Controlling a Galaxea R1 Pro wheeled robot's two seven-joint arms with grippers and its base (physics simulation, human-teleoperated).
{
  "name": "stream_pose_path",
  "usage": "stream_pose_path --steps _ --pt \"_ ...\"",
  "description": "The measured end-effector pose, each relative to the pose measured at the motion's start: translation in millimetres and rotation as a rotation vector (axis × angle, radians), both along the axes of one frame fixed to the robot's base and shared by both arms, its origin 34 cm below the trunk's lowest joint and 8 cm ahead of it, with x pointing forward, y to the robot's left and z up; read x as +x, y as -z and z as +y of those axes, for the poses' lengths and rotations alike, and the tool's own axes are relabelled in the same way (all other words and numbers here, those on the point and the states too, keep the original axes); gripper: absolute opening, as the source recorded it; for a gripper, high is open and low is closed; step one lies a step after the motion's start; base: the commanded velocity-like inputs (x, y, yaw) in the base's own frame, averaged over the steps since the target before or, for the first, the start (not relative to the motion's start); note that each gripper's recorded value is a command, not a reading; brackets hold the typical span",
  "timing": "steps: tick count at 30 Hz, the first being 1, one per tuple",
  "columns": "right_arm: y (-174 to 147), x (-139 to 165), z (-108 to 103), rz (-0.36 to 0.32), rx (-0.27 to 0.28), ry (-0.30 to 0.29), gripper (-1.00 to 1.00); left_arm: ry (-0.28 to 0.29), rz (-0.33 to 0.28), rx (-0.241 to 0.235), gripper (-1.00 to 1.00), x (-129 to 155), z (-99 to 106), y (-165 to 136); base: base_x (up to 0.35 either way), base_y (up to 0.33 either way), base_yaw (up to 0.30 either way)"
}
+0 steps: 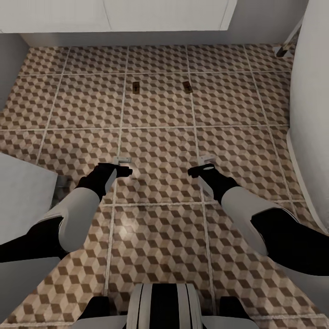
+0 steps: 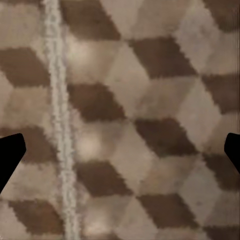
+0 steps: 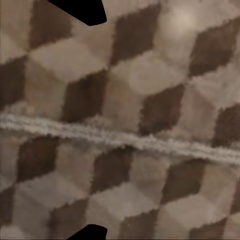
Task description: Take the four mousetraps from the cabinet in the bathroom and place them on the bathroom floor. Make sure all four end up on the same floor surface, and ensure that at least two of them are either under or directly next to the same bathroom sink.
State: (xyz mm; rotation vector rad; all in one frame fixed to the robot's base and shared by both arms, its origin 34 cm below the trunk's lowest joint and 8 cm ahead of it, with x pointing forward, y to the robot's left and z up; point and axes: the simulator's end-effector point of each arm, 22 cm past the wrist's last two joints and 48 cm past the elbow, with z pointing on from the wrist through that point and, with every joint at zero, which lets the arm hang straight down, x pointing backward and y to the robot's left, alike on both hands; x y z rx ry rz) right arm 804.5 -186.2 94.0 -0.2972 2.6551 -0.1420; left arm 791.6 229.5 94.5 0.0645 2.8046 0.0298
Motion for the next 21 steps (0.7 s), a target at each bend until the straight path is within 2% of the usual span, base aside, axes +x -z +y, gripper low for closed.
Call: stream_pose_path --steps 21 --pt "-66.0 33.0 -0.2 -0.092 0.001 -0.001 1.00 0.000 -0.085 0.001 1.00 32.0 0.2 -64.3 0.000 0.000 0.000"
